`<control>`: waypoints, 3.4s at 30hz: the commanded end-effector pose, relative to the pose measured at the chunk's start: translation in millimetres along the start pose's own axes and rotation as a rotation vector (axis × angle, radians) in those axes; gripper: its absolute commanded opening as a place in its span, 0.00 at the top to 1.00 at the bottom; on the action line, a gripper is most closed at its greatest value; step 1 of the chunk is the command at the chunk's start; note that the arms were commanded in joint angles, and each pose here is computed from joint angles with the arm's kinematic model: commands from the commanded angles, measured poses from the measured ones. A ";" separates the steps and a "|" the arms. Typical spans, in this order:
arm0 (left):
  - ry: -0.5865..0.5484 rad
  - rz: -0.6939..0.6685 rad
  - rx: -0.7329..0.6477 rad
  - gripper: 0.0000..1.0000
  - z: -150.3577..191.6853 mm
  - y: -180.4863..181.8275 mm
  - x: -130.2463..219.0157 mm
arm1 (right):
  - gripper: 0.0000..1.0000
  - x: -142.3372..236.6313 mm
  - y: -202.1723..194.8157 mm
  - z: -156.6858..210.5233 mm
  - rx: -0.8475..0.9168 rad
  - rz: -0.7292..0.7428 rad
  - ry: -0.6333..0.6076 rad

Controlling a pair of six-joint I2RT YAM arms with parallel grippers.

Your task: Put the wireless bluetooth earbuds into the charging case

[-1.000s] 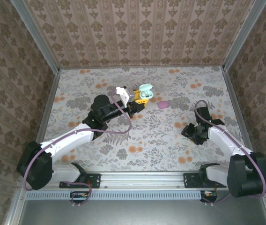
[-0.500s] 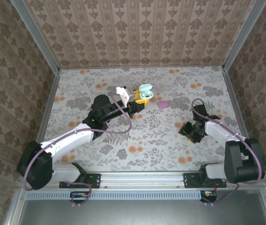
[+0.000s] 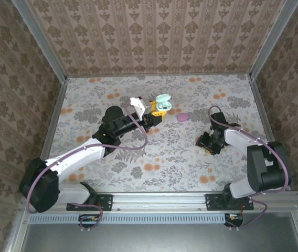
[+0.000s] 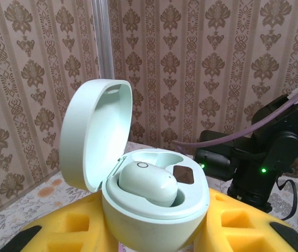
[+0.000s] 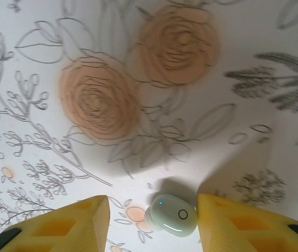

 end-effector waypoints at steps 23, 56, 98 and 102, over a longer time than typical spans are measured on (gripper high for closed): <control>-0.014 -0.025 -0.029 0.68 -7.7 2.4 4.3 | 0.51 14.1 59.9 12.3 0.304 0.089 -0.055; -0.021 -0.024 -0.018 0.68 -9.8 4.9 0.7 | 0.60 -2.0 49.7 15.3 0.363 0.217 0.043; -0.006 -0.036 -0.024 0.68 -8.0 4.9 2.8 | 0.66 -11.8 44.5 8.4 0.394 0.307 0.027; -0.004 -0.038 -0.023 0.68 -7.2 4.7 3.6 | 0.67 -12.2 44.2 7.5 0.400 0.318 0.025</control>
Point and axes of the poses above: each hand's point on the last joint's axis, 136 mm out from that joint toward the fingers, its own x axis back along the fingers, its own y axis along the line the jaws close on, z = x × y, the point moved 8 cm from there along x, back along the fingers, and after that the axes turned 14 degrees about -x, right-handed, at the moved point
